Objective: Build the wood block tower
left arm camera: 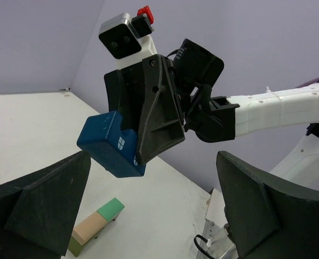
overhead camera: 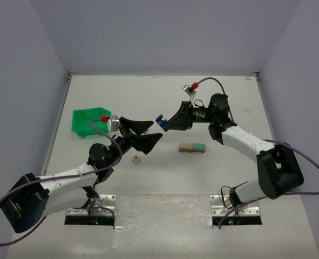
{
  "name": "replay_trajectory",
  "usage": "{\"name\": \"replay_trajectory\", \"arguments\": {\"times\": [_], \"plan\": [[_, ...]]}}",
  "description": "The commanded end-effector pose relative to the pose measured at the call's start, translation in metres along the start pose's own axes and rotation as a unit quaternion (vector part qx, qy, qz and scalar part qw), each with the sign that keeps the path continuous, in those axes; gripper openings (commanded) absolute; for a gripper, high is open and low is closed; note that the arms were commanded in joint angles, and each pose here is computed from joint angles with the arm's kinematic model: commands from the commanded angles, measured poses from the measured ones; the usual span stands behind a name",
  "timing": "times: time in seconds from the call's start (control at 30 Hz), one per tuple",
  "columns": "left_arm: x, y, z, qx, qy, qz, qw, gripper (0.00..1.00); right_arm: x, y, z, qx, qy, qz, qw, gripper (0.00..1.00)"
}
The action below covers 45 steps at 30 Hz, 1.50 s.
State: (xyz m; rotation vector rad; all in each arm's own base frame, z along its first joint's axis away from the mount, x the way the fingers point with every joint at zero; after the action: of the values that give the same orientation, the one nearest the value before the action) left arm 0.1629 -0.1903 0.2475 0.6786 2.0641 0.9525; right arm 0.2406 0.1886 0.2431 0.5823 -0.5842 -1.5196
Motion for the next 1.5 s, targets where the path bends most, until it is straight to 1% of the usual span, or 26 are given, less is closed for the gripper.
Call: {"name": "replay_trajectory", "arguments": {"times": [0.0, 0.1, 0.3, 0.6, 0.8, 0.9, 0.93, 0.97, 1.0, 1.03, 1.07, 1.17, 1.3, 1.33, 1.37, 1.47], "plan": [[-0.012, 0.012, -0.009, 0.006, -0.046, -0.029, 0.998, 0.98, 0.003, 0.005, 0.014, 0.042, 0.023, -0.006, 0.999, 0.09], [-0.014, 0.008, -0.007, 0.011, -0.047, -0.023, 0.999, 0.98, 0.004, 0.005, 0.018, 0.049, 0.026, -0.006, 0.998, 0.09], [-0.015, 0.009, -0.007, 0.015, -0.044, -0.031, 0.998, 0.97, 0.006, 0.004, 0.024, 0.062, 0.031, -0.005, 0.998, 0.09], [-0.027, 0.009, -0.009, 0.029, -0.074, -0.044, 0.996, 0.87, 0.005, 0.002, 0.019, 0.054, 0.035, 0.006, 0.998, 0.10], [-0.034, 0.007, -0.011, 0.029, -0.102, -0.040, 0.994, 0.65, 0.006, 0.002, 0.020, 0.056, 0.037, 0.008, 0.998, 0.10], [-0.032, 0.007, -0.011, 0.034, -0.108, -0.052, 0.992, 0.46, 0.006, 0.002, 0.020, 0.057, 0.037, 0.007, 0.998, 0.10], [-0.032, 0.008, -0.012, 0.035, -0.108, -0.056, 0.992, 0.37, 0.006, 0.002, 0.020, 0.057, 0.036, 0.006, 0.998, 0.10], [-0.031, 0.008, -0.012, 0.036, -0.108, -0.056, 0.992, 0.36, 0.006, 0.001, 0.019, 0.056, 0.035, 0.006, 0.998, 0.10], [-0.031, 0.009, -0.012, 0.036, -0.109, -0.058, 0.992, 0.24, 0.006, 0.001, 0.019, 0.054, 0.035, 0.007, 0.998, 0.10], [-0.031, 0.010, -0.012, 0.036, -0.107, -0.060, 0.992, 0.10, 0.006, 0.000, 0.018, 0.052, 0.035, 0.007, 0.998, 0.10], [-0.032, 0.010, -0.012, 0.041, -0.099, -0.060, 0.992, 0.00, 0.006, -0.001, 0.018, 0.051, 0.034, 0.008, 0.998, 0.10], [-0.030, 0.010, -0.009, 0.048, -0.082, -0.060, 0.994, 0.00, 0.007, -0.005, 0.016, 0.049, 0.032, 0.008, 0.998, 0.10], [-0.027, 0.011, -0.012, 0.053, -0.089, -0.062, 0.993, 0.00, 0.007, -0.008, 0.015, 0.047, 0.030, 0.009, 0.998, 0.11], [-0.027, 0.012, -0.012, 0.056, -0.082, -0.065, 0.993, 0.08, 0.008, -0.009, 0.015, 0.046, 0.033, 0.012, 0.998, 0.11], [-0.027, 0.013, -0.012, 0.058, -0.077, -0.067, 0.993, 0.11, 0.008, -0.009, 0.015, 0.046, 0.034, 0.014, 0.998, 0.11], [-0.026, 0.016, -0.012, 0.054, -0.069, -0.074, 0.993, 0.11, 0.009, -0.009, 0.016, 0.050, 0.037, 0.016, 0.998, 0.11]]}}
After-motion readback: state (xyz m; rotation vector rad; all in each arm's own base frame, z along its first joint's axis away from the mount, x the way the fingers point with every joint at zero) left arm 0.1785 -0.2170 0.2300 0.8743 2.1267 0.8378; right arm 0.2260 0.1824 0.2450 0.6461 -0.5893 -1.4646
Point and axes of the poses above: each gripper's point midway between its finger pads, its own x axis back along the fingers, its own z axis along the line the jaws close on, y = z × x, the point moved 10 cm from there along x, back along the fingers, and after that the axes turned 2 degrees about -x, right-handed, at the moved point
